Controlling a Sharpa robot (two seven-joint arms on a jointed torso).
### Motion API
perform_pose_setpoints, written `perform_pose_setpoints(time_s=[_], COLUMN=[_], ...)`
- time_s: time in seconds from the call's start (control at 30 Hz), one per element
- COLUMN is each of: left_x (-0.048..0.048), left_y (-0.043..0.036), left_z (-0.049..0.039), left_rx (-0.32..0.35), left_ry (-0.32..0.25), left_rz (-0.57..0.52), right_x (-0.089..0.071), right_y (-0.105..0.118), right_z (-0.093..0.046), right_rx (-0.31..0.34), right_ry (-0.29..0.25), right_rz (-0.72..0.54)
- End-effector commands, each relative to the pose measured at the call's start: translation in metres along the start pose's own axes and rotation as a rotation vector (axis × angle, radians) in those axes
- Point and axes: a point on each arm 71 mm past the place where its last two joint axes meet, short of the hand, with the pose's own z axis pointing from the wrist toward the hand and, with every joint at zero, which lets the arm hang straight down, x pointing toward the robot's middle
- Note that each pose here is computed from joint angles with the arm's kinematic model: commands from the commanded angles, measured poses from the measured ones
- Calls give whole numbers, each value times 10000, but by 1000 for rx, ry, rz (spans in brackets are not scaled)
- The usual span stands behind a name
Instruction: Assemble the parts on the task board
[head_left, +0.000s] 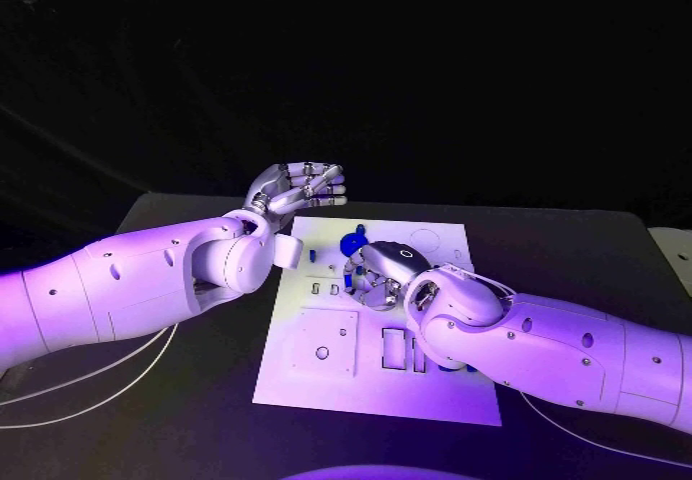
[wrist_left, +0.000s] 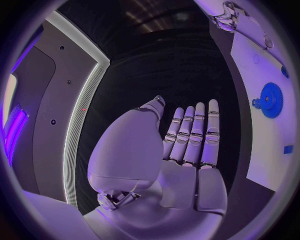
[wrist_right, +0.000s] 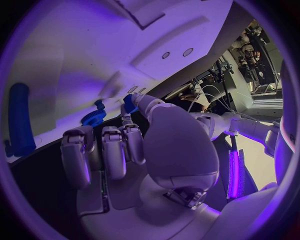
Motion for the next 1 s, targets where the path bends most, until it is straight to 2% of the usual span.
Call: perform_pose_setpoints(time_s=[0.03, 0.43, 1.0], left_x=[25, 33, 16], left_y=[-7, -1, -2], left_z=[11, 21, 15], left_rx=[7, 5, 3], left_ry=[17, 19, 15], left_rz=[-11, -12, -10], right_x=[46, 180, 231], right_y=[23, 44, 55], right_z=[12, 51, 44], right_rx=[-2, -23, -24], right_ry=[21, 26, 52], right_rz=[-38, -60, -79])
